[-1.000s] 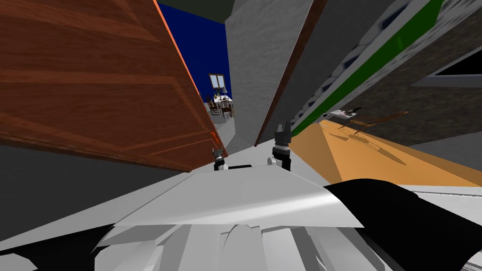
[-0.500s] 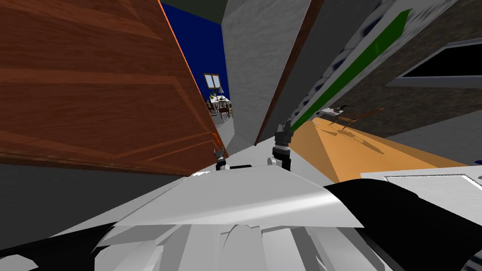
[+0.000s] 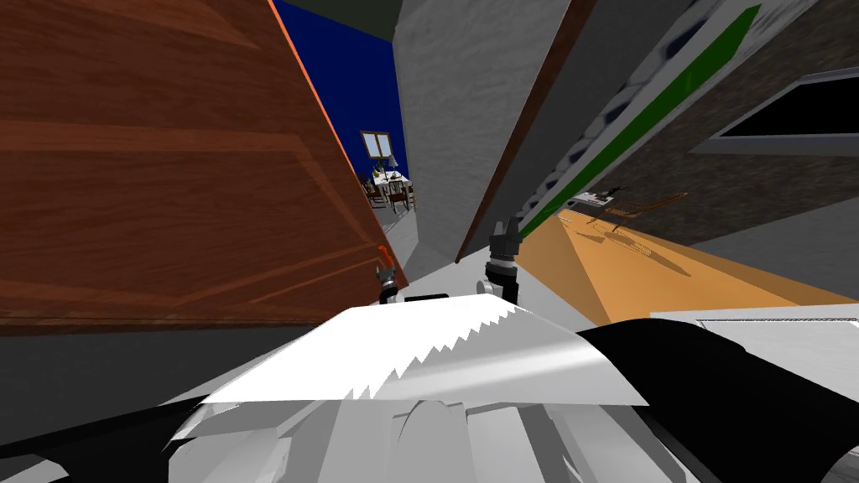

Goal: Push the door open

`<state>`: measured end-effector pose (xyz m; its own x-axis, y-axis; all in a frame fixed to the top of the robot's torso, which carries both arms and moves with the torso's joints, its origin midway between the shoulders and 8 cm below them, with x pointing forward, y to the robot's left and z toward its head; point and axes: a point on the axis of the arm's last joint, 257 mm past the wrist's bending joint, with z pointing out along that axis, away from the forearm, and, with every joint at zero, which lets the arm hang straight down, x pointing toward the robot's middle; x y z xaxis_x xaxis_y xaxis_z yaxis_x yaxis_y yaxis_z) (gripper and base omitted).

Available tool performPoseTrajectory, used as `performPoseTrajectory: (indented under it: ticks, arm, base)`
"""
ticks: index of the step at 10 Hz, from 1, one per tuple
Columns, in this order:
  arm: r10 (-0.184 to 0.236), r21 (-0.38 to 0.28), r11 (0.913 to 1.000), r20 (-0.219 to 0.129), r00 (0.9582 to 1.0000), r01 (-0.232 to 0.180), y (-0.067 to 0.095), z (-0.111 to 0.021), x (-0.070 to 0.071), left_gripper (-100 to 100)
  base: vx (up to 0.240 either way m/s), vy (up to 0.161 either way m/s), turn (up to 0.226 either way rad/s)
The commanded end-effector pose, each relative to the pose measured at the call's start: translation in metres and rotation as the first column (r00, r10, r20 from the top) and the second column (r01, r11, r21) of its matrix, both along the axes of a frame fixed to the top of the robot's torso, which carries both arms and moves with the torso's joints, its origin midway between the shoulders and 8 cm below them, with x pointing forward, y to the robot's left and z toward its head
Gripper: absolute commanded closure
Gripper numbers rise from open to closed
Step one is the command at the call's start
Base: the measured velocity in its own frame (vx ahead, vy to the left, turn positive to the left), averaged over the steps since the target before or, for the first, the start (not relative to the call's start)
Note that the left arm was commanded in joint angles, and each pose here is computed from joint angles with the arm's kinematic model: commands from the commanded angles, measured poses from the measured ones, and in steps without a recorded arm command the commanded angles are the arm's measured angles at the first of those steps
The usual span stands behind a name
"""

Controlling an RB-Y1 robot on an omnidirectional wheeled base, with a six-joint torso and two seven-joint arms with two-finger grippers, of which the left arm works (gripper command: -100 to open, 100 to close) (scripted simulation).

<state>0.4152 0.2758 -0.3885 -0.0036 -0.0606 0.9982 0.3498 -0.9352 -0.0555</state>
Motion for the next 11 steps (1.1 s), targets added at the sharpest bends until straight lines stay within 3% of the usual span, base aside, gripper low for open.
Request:
performPoseTrajectory:
  ticks: [1, 3, 4, 5, 10, 11]
  arm:
    - [0.004, -0.008, 1.0, 0.001, 1.0, -0.004, 0.0, -0.001, 0.0, -100]
    - [0.01, -0.038, 0.9992, 0.002, 0.9999, -0.01, -0.009, -0.002, 0.0, -100]
    - [0.009, -0.028, 0.9996, 0.002, 1.0, -0.009, -0.006, -0.001, 0.0, -100]
    - [0.009, -0.028, 0.9996, 0.002, 1.0, -0.009, -0.006, -0.001, 0.0, 100]
    - [0.009, -0.028, 0.9996, 0.002, 1.0, -0.009, -0.006, -0.001, 0.0, 100]
    - [0.048, -0.023, 0.9986, 0.003, 0.9988, -0.048, 0.015, 0.0, -0.005, 100]
  base:
    - [0.226, 0.061, -0.022]
    - [0.205, 0.068, -0.02]
    - [0.079, 0.038, -0.008]
    - [-0.008, -0.006, 0.007]
    - [-0.006, -0.006, -0.005]
    - [0.117, 0.008, -0.137]
